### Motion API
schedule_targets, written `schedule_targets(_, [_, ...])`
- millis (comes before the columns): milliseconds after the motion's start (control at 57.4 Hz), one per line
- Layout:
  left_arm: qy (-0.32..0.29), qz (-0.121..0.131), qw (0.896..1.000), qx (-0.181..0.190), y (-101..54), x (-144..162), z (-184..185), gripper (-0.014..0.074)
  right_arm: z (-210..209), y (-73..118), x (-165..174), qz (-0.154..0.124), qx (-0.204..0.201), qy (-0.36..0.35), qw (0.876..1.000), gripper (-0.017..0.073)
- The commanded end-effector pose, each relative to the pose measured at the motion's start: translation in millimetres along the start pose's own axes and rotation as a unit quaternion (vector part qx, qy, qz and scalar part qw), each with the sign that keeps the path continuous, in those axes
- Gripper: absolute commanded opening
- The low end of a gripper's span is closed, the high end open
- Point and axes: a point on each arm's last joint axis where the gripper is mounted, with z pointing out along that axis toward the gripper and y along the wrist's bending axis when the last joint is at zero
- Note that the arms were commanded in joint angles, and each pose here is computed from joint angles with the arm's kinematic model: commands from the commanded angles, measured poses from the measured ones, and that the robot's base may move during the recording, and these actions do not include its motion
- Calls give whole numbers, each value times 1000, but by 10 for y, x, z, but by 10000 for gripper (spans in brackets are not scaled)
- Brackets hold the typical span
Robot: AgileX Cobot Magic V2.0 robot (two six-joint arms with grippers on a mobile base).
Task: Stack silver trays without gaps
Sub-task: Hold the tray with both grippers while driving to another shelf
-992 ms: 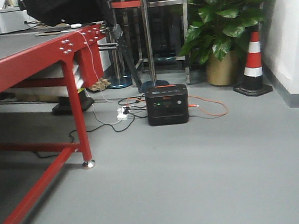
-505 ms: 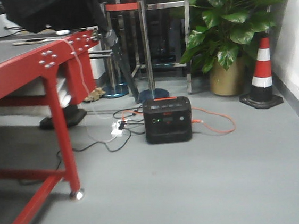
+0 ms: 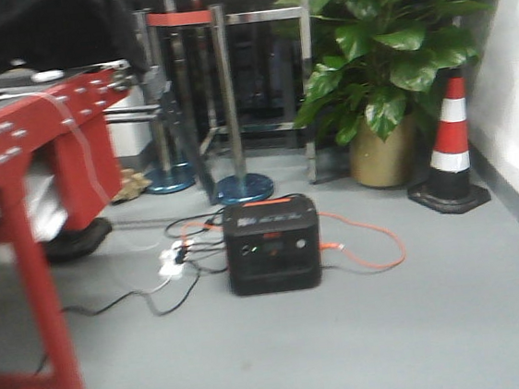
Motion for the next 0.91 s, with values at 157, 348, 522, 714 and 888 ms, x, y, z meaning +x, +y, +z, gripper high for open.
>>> schedule_targets(157, [-32,5,999,-2,20,-91,-125,-19,-61,10,-91,-9,1,-35,999,-81])
schedule_targets(348, [-32,6,999,-2,21,-92,-125,-19,-62,10,-95,-9,1,-37,999,-81])
schedule_targets(522, [-32,6,999,-3,22,-92,-125,-19,-62,10,-97,-9,1,-38,999,-81])
schedule_targets(714, [-32,6,999,-3,22,-92,-125,-19,-62,10,-97,-9,1,-38,999,-81])
schedule_targets(888, [-32,6,999,-3,22,-92,-125,-19,-62,10,-97,-9,1,-38,999,-81])
